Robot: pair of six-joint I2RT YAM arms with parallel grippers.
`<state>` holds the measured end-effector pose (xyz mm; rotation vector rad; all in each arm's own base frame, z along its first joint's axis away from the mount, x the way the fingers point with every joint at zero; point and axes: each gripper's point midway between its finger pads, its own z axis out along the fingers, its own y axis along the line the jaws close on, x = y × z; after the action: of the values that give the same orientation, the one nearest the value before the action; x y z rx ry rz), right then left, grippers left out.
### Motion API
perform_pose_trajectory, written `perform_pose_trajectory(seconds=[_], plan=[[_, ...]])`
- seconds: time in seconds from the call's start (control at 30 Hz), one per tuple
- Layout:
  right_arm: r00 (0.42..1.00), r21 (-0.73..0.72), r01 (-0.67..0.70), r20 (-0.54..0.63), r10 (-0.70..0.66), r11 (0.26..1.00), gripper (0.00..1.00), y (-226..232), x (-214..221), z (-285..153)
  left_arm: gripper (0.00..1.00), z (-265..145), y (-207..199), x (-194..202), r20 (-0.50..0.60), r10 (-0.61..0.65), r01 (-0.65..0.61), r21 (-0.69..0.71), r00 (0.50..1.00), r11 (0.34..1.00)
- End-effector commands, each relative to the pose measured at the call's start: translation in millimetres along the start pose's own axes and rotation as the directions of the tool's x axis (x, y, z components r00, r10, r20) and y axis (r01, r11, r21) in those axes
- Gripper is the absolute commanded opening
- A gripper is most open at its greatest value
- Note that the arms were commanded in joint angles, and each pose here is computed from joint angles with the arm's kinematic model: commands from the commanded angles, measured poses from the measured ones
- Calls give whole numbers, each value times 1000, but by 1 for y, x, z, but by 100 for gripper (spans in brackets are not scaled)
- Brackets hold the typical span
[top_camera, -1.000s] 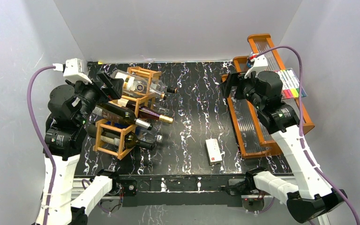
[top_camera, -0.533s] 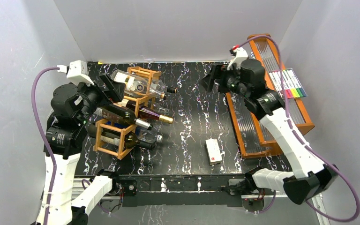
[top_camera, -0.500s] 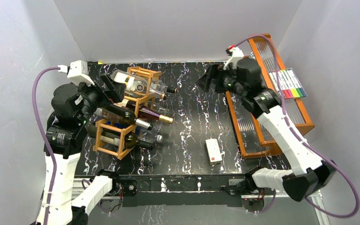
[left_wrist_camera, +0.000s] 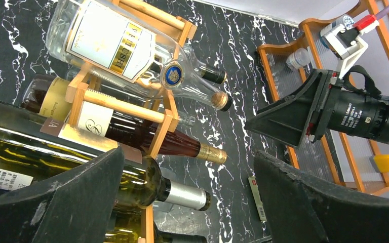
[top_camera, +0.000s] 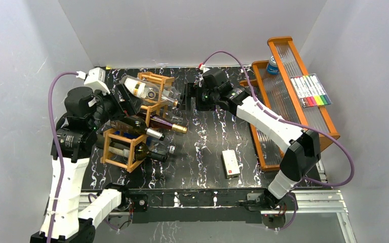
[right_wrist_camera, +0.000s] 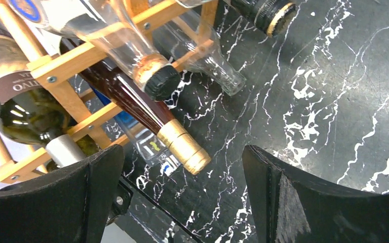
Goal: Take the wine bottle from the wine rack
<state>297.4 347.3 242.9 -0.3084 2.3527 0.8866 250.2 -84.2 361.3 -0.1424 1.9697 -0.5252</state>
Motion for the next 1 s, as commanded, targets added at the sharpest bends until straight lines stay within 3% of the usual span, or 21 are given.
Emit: perform_pose_trajectory(seconds=[0.0,0.27,0.5,0.97], plan=[[995,-56,63,79,-58,996,98,15,-23,-12,98,-6,-6,-6,-3,0,1,17,1000,1000],[989,-208,145,68,-133,967,98,26,-11,-10,98,3,-18,-8,-30,-24,26,71,999,997],[976,-470,203,31,-214,859,98,63,10,-14,98,2,-18,-5,-38,-37,40,73,999,997],[966,-640,203,6,-259,741,98,122,57,-2,98,0,-14,-10,-18,-46,47,38,999,998]])
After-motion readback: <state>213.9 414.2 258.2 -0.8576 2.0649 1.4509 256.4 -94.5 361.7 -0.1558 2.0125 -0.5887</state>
